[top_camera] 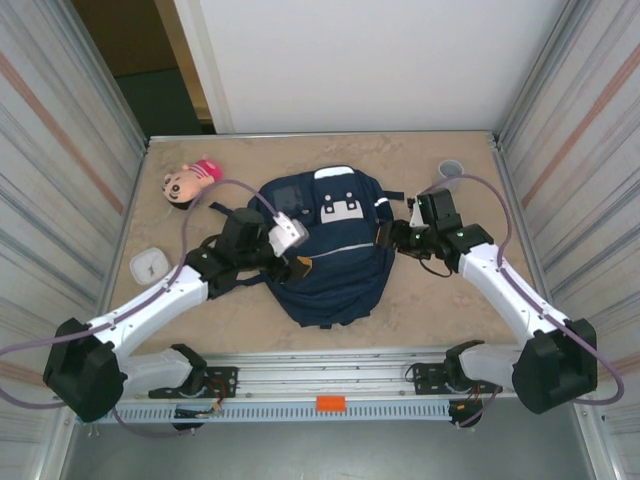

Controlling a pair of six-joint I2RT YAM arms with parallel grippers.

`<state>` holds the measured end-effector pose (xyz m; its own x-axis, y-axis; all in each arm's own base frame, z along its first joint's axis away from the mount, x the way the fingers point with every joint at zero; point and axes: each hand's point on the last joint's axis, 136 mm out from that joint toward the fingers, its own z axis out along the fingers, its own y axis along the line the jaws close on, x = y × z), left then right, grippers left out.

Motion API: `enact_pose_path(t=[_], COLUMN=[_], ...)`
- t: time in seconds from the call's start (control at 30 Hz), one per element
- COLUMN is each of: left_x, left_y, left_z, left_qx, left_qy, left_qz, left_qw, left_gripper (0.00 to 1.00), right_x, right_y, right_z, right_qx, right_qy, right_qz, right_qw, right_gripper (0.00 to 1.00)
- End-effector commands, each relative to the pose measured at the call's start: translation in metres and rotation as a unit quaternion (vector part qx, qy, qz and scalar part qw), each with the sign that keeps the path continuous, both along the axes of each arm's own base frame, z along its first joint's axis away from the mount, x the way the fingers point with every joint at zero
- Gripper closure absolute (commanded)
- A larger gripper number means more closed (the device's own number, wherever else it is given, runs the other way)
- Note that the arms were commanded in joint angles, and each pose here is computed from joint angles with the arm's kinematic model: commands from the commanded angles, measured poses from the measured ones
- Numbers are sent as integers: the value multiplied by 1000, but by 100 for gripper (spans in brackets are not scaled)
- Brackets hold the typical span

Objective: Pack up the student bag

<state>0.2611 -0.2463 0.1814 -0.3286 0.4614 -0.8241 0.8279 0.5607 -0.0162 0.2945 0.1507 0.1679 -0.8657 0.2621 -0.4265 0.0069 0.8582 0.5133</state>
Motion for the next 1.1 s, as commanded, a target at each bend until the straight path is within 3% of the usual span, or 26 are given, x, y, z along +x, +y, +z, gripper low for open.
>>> enact_pose_path(t=[0.0,0.1,0.27,0.4,0.63,0.83,0.93,1.0,1.07], left_x=[15,22,33,40,42,50,62,68,70], left_y=[31,42,51,49,50,53,54,63,80], left_z=[5,3,-25,-72,-135,-135,-102,-72,-39], left_qx=[-73,-90,-58,-25,8,21,7,-3,-17], left_qy=[72,78,96,136,173,145,96,45,-10], left_qz=[152,190,230,244,271,281,282,295,316], left_qw=[983,974,967,960,947,948,955,954,948], left_gripper=[31,31,31,32,34,32,27,25,24], right_x=[4,13,23,21,-14,-10,1,7,12], right_y=[-3,17,46,31,5,13,11,4,-9], right_z=[14,10,-21,-77,-158,-143,-107,-74,-41], right_qx=[-13,-7,-19,-61,-83,-86,-88,-94,-102], right_qy=[-7,-9,8,59,123,93,50,5,-46], right_qz=[-2,24,52,4,-64,-57,-61,-67,-73], right_qw=[1000,1000,998,996,987,990,993,993,991], right_gripper=[46,49,54,64,65,64,58,46,25])
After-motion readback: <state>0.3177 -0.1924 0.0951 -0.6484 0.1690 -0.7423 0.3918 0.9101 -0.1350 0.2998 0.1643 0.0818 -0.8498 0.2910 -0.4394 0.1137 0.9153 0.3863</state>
